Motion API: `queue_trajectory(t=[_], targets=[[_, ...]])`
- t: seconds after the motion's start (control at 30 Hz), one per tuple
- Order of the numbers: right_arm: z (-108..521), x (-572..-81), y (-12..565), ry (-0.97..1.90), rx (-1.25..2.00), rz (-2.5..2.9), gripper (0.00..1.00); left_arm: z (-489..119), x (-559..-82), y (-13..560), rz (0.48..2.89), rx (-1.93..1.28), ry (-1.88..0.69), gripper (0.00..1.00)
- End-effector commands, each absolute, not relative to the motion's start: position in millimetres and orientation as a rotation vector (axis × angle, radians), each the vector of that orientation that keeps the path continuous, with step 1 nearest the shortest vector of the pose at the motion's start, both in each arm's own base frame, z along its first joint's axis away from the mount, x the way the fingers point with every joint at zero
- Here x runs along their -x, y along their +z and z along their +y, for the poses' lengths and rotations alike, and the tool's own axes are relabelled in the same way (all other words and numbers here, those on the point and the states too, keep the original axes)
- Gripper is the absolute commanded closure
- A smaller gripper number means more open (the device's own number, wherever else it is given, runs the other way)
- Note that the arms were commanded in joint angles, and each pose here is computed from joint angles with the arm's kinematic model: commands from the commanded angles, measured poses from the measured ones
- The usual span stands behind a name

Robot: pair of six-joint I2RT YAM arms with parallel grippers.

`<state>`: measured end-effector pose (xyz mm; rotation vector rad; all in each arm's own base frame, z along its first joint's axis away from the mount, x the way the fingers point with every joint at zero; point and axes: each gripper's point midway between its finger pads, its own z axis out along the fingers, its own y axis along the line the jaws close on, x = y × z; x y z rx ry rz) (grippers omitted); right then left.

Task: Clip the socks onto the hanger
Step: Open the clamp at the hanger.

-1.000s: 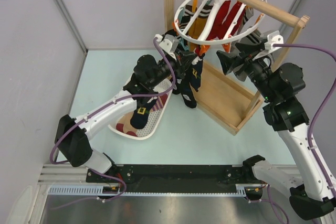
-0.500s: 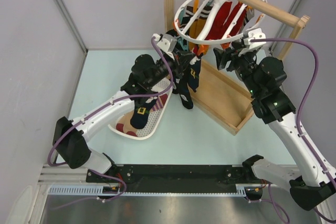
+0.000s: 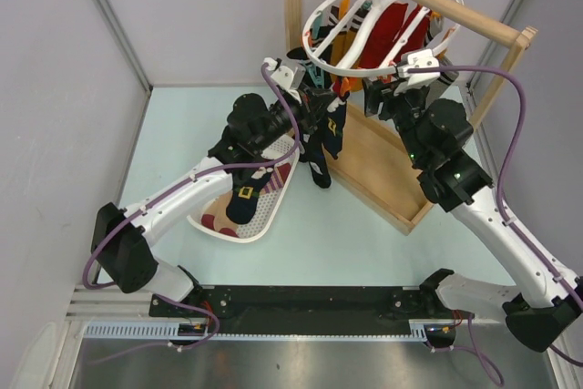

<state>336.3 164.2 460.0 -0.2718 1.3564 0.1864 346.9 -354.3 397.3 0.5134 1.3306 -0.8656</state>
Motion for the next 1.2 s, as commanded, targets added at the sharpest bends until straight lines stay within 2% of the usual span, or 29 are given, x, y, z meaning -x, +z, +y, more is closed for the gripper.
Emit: queue_trajectory(t=[0.0, 0.17, 0.6, 0.67, 0.9, 1.17], targets=[[154, -342, 471, 0.056, 0.207, 1.319, 0.27, -345, -336, 428, 1.261, -0.485, -0.894, 0.92], [156, -346, 466, 0.002, 0.191, 1.335, 0.25, -343, -335, 430, 1.256, -0.484, -0.895, 0.92], [148, -349, 476, -0.112, 0.117, 1.295, 0.38, -344, -338, 427, 1.266, -0.487, -0.885, 0.92], [149, -349, 477, -0.112, 0.115, 1.291, 0.43, -344, -338, 426, 1.270, -0.488, -0.882, 0.92], [151, -344, 478, -0.086, 0.120, 1.294, 0.68, -341, -341, 421, 1.286, -0.488, -0.851, 0.92], [161, -335, 481, 0.081, 0.134, 1.316, 0.87, -338, -344, 418, 1.294, -0.487, -0.834, 0.91]])
